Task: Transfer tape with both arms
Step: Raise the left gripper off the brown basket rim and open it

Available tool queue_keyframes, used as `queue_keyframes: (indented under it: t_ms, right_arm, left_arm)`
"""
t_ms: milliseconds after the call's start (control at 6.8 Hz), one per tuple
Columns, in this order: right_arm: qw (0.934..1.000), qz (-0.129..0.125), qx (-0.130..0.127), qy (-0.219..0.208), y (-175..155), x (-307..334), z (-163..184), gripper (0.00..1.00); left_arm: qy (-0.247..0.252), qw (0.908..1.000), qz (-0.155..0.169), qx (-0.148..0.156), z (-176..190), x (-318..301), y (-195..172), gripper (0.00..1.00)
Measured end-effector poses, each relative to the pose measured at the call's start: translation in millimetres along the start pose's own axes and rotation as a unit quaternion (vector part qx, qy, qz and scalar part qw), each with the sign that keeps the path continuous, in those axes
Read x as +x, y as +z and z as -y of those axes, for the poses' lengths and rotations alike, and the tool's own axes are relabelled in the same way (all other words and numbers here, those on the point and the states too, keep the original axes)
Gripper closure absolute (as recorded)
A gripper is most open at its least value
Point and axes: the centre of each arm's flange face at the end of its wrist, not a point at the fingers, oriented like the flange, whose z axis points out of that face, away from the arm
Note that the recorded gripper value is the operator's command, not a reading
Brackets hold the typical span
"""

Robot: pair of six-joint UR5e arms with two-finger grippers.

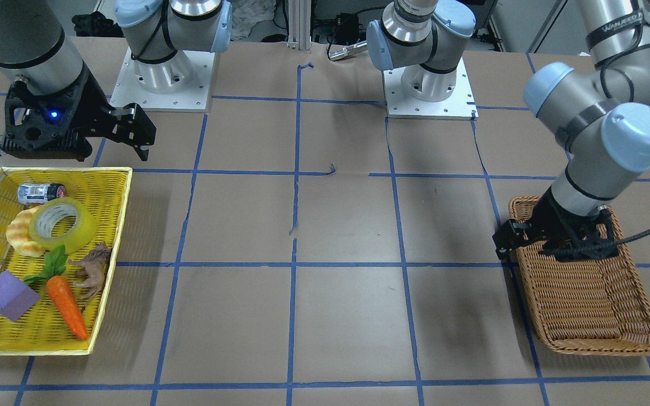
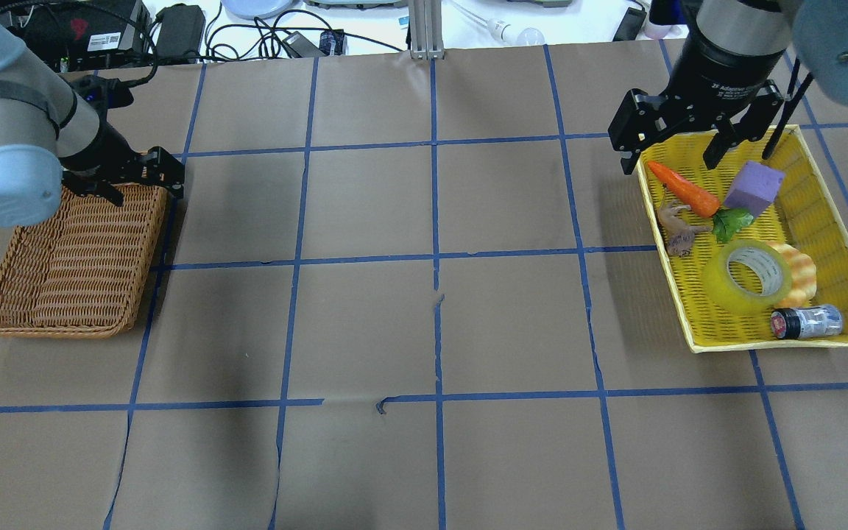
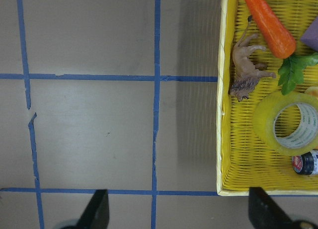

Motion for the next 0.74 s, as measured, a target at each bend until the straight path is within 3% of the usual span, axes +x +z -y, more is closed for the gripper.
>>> queue_keyframes:
  t_ms: [294, 735]
  right_arm:
    - [1.0000, -0.003, -0.001, 0.000, 0, 0, 0, 0.00]
    - [1.0000, -0.002, -0.002, 0.000, 2, 0, 1, 0.00]
  left_arm:
    - [0.012, 0.9993, -0.005, -0.034, -15, 22, -69, 0.00]
    - [0.053, 0.9978, 0.009, -0.040, -38, 82, -103, 0.00]
